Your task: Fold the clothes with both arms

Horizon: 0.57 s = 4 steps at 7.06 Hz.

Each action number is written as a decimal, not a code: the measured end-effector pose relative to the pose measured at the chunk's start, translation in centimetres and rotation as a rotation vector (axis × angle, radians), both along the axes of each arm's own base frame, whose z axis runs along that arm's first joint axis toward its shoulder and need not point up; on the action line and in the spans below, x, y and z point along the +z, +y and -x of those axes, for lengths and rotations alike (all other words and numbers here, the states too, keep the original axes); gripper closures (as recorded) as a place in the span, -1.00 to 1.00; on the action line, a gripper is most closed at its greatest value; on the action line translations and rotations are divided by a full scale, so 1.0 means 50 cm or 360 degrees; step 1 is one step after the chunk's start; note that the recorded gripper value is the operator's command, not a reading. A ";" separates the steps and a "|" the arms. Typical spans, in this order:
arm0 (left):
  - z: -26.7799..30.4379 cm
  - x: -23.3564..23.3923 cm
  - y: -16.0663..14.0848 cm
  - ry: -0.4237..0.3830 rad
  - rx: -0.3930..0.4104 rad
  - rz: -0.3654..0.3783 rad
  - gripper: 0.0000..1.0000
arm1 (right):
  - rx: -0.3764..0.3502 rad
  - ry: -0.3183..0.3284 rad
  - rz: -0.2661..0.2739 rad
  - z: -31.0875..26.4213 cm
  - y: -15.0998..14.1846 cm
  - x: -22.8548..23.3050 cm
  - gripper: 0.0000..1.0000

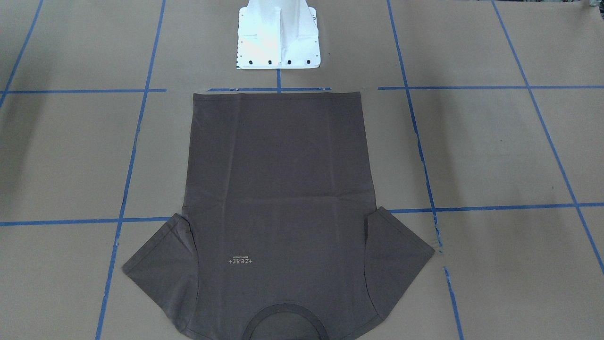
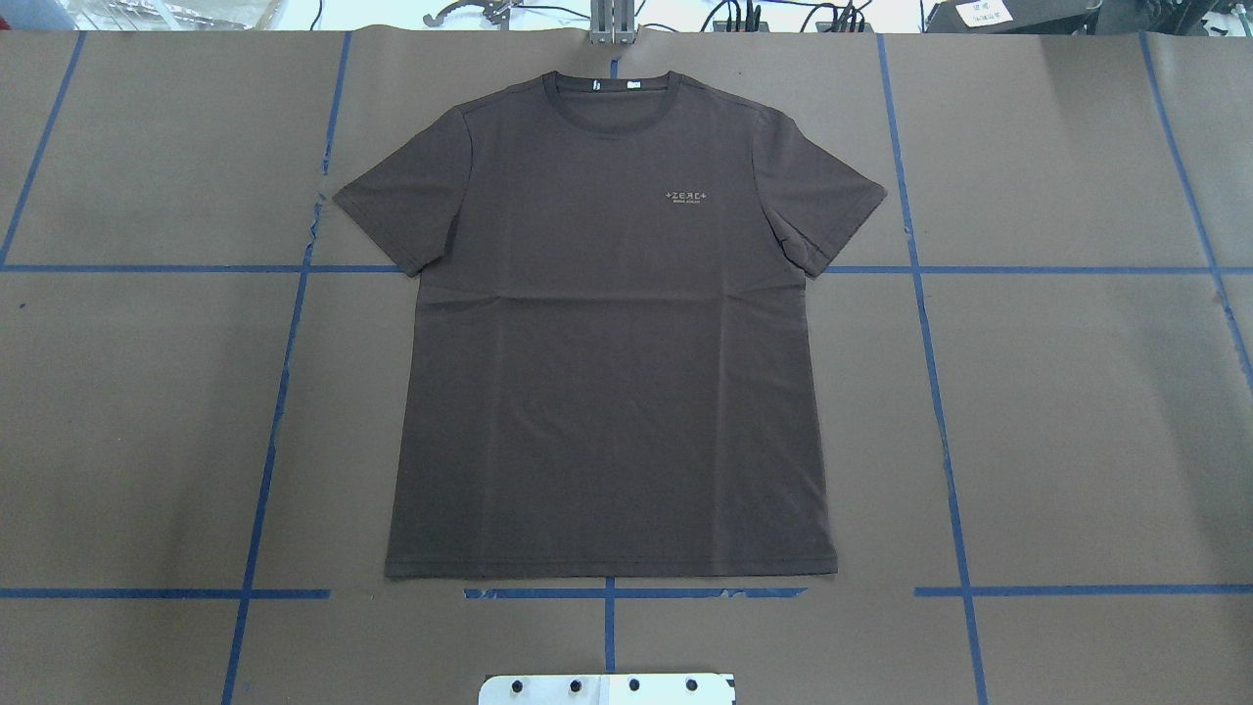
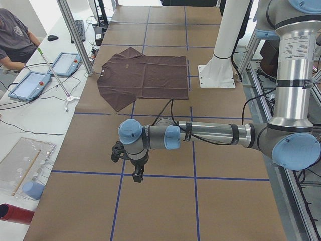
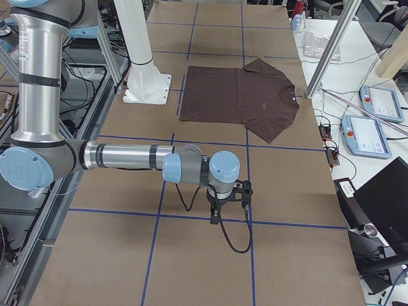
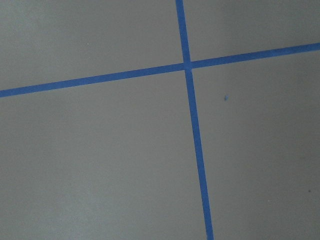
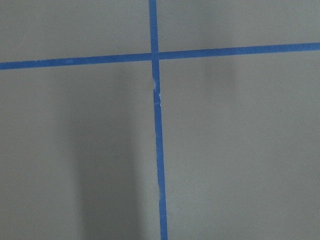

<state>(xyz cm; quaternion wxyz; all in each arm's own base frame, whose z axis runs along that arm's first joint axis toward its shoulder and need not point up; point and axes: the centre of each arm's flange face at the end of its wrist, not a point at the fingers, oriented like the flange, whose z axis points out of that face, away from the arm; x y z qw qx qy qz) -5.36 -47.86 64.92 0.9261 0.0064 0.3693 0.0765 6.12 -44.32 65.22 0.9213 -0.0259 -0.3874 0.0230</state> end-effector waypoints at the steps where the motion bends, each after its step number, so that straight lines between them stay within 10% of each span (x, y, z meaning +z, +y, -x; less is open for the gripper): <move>1: 0.000 -0.001 0.000 0.0000 0.0000 -0.0002 -1.00 | 0.0001 -0.0002 -0.0009 0.000 -0.004 -0.005 -1.00; 4: -0.001 -0.035 -0.019 0.0003 0.0006 -0.0081 -1.00 | -0.0001 -0.0027 -0.0095 0.005 -0.054 -0.051 -1.00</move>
